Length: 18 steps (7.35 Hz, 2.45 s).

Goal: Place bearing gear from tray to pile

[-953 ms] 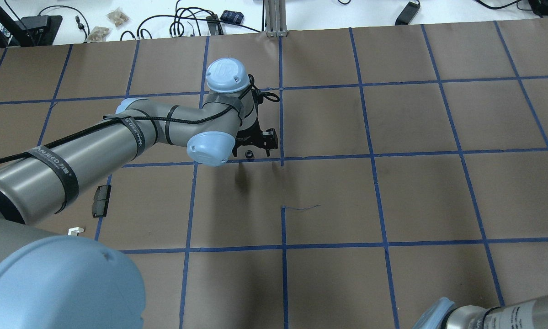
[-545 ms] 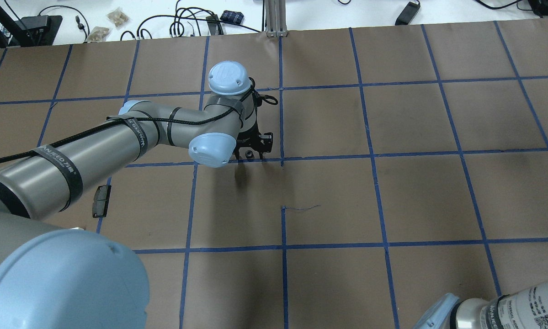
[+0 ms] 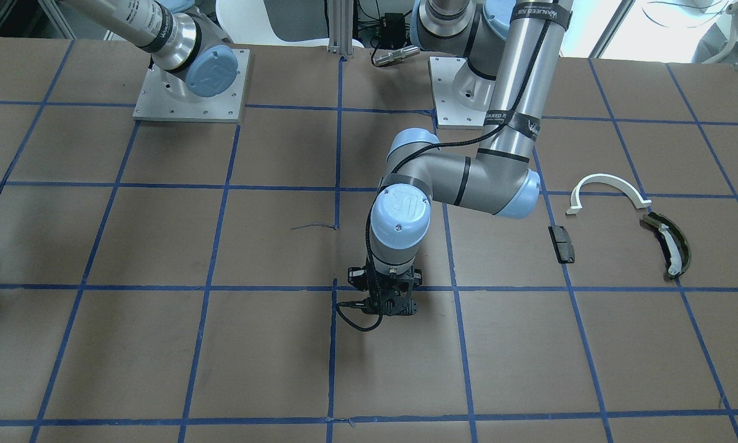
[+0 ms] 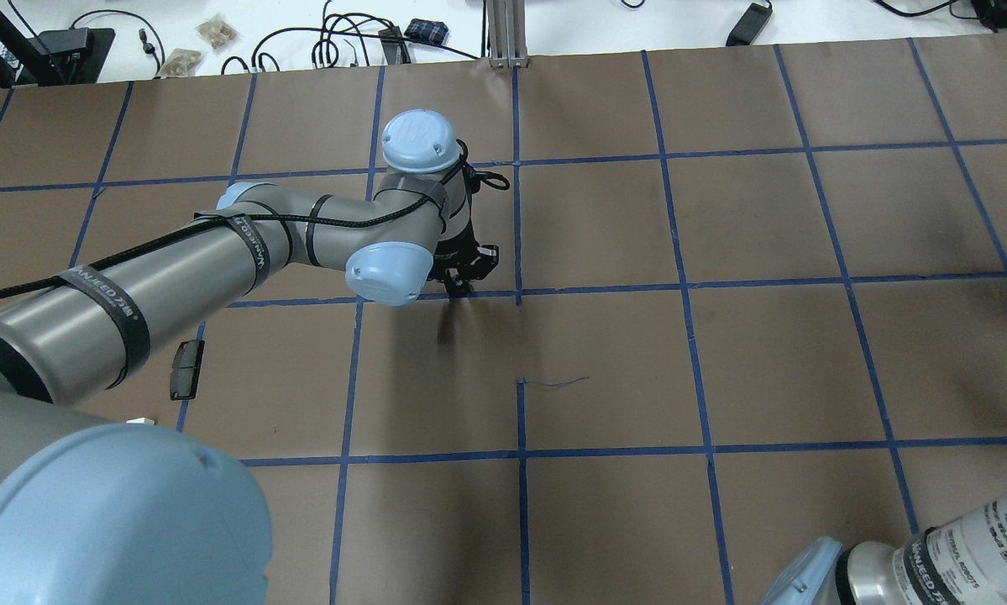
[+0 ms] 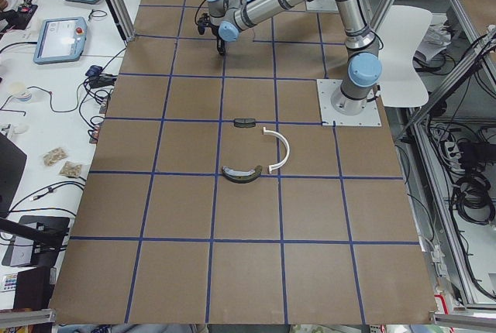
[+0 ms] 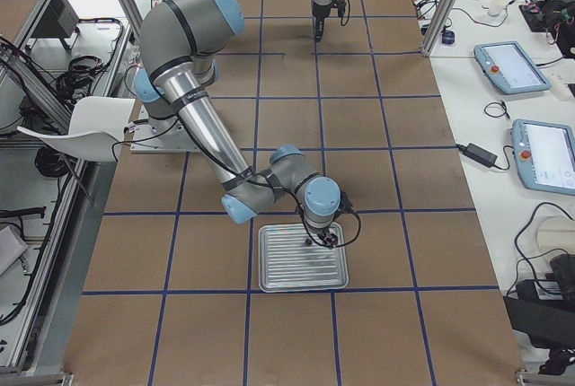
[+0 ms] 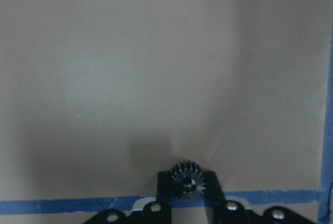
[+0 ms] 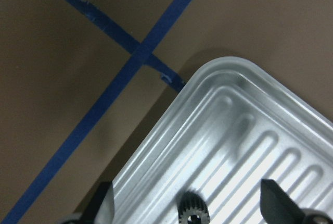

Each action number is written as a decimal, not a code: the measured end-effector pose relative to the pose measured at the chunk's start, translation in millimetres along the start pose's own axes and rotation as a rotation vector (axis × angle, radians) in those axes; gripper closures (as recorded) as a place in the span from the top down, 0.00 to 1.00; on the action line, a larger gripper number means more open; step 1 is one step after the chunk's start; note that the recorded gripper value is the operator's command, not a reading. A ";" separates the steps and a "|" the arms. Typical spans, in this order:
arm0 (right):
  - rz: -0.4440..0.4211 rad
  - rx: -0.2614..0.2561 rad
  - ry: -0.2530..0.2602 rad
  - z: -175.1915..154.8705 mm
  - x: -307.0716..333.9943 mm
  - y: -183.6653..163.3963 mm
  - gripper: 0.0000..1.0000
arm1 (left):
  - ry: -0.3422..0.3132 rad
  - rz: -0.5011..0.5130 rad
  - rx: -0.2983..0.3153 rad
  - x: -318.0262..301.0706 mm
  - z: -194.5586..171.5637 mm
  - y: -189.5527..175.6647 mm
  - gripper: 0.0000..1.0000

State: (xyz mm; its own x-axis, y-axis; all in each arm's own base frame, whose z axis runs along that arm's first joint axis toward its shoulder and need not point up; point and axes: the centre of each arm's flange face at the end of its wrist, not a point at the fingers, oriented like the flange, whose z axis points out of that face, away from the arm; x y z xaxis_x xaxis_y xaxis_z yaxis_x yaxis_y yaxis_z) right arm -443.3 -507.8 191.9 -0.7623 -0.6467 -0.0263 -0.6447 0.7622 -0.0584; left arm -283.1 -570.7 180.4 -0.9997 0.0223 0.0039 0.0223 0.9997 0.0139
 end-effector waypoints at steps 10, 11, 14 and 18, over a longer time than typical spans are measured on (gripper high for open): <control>-0.081 -0.048 0.014 9.5 7.8 31.0 0.30 | -0.045 0.240 -0.006 -450.3 -61.4 -7.1 0.00; -0.070 -0.047 0.012 9.8 7.3 28.8 0.30 | -0.038 0.228 -0.015 -475.5 -56.8 1.9 0.00; -0.063 -0.045 0.005 11.1 5.7 26.2 0.19 | 0.001 0.212 -0.075 -477.3 -26.1 37.5 0.00; -0.070 -0.032 0.050 -43.7 -4.1 9.8 0.13 | 0.011 0.171 -0.093 -480.0 -10.1 67.3 0.88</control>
State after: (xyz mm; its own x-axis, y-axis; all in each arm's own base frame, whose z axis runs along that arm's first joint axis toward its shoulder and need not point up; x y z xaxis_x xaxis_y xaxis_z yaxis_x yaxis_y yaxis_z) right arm -448.9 -496.4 235.0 -0.7166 -0.6970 0.0267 -0.6975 0.7161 -0.0264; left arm 198.3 -514.3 189.6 -0.9812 0.1912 0.0248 0.1928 0.9757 0.1041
